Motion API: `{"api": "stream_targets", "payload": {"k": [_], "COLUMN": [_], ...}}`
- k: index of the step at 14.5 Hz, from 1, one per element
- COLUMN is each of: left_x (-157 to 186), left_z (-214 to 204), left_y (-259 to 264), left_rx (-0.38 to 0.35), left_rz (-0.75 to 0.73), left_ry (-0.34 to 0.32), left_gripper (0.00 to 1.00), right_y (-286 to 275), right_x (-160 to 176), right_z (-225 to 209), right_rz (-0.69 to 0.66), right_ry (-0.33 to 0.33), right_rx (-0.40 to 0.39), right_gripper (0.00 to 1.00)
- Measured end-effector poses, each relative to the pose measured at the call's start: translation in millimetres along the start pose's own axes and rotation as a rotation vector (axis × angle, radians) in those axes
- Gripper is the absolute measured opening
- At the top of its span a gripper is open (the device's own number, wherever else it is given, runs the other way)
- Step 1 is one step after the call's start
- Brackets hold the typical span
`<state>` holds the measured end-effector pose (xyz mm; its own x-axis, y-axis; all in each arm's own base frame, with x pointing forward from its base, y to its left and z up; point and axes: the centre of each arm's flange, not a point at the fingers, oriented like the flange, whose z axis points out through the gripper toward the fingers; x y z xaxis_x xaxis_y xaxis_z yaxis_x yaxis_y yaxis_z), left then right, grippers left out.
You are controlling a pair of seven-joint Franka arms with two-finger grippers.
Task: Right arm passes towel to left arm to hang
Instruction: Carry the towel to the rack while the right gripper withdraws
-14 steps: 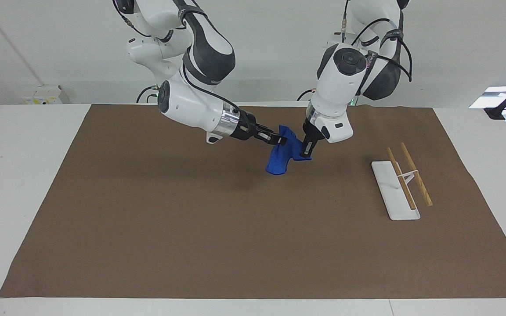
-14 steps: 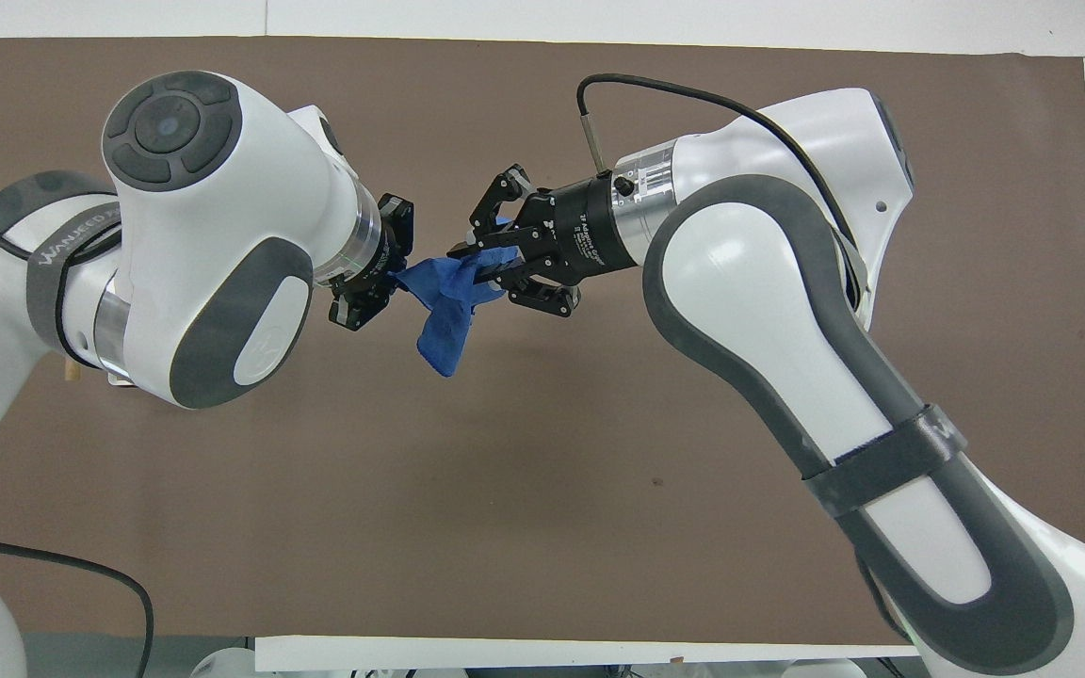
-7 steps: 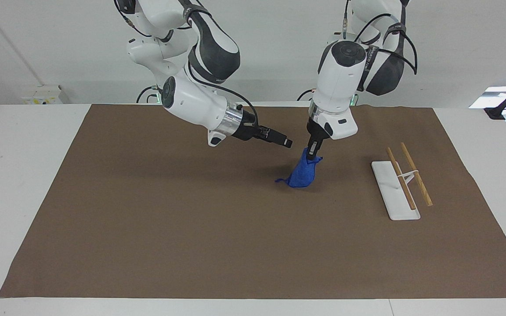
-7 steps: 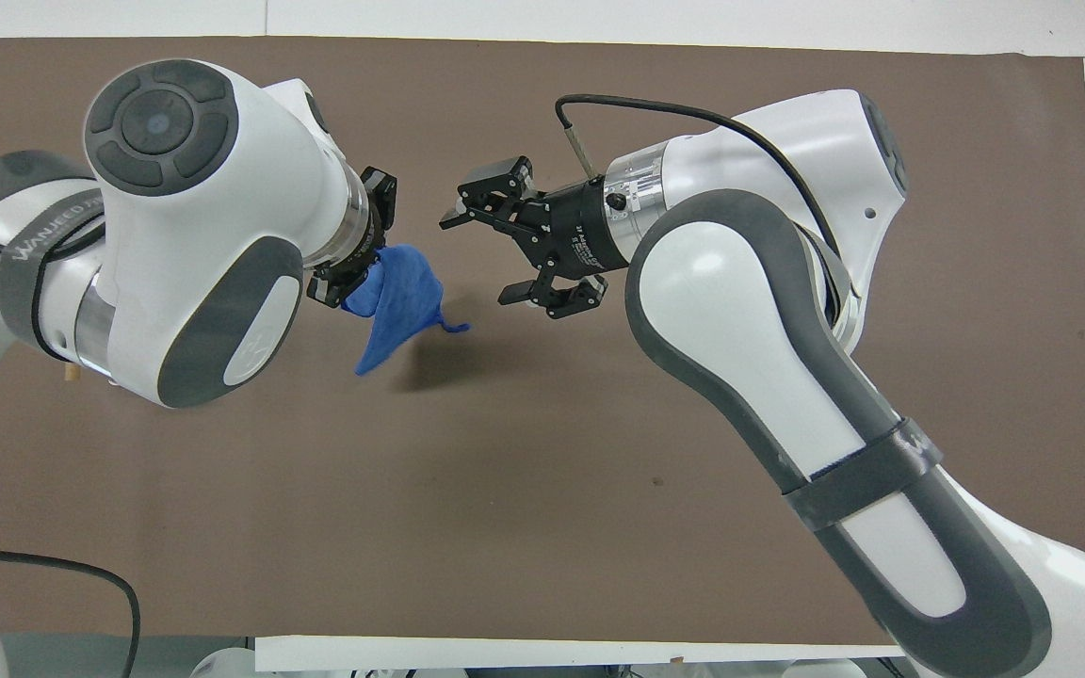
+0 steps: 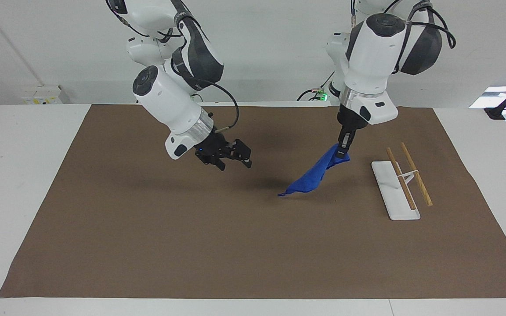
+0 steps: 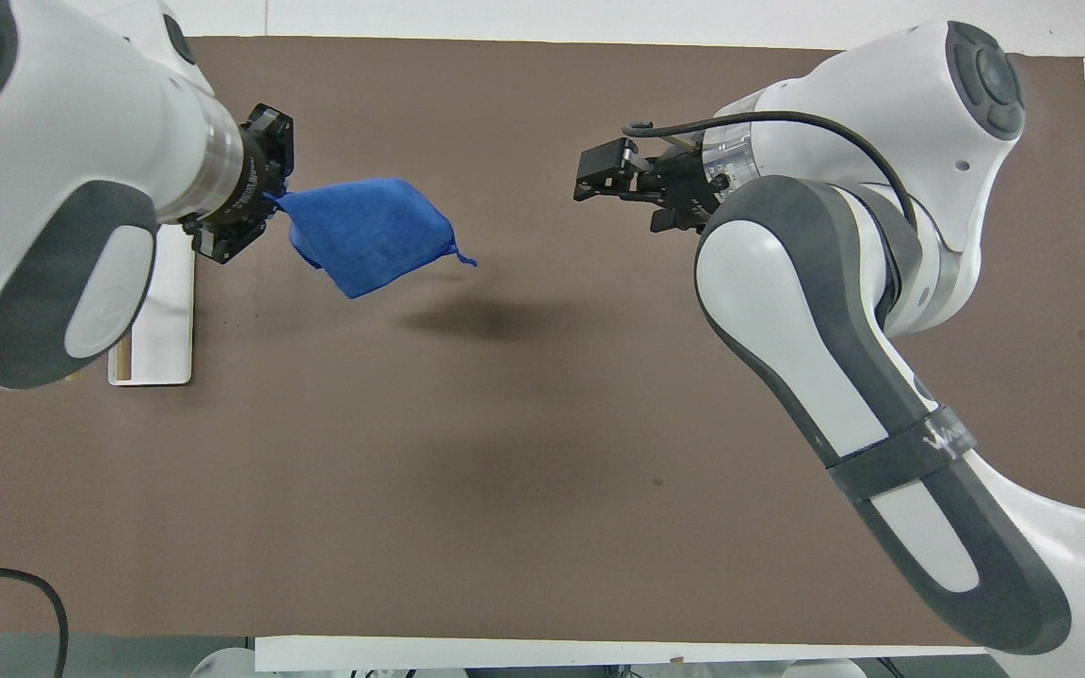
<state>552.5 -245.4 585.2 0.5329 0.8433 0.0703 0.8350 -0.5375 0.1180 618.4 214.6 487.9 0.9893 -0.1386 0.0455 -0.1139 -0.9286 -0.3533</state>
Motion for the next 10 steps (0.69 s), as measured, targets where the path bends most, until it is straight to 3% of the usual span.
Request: {"api": "stream_targets", "payload": {"k": [3, 7, 10], "left_x": [39, 97, 154], "left_z": [-8, 9, 13], "left_y": [-14, -39, -57], "left_rx": [0.01, 0.051, 0.007], "left_rz": [0.005, 0.036, 0.041], "left_ry": [0.007, 0.007, 0.037], "left_gripper": [0.02, 0.02, 0.02], "right_y": [36, 122, 156], "right_x": [12, 17, -12], "right_z": [-17, -98, -179], "right_rz": [-0.082, -0.029, -0.007], "right_ry": [0.035, -0.014, -0.026], "right_rx": [-0.179, -0.251, -0.329], "right_gripper": [1.0, 1.0, 1.0]}}
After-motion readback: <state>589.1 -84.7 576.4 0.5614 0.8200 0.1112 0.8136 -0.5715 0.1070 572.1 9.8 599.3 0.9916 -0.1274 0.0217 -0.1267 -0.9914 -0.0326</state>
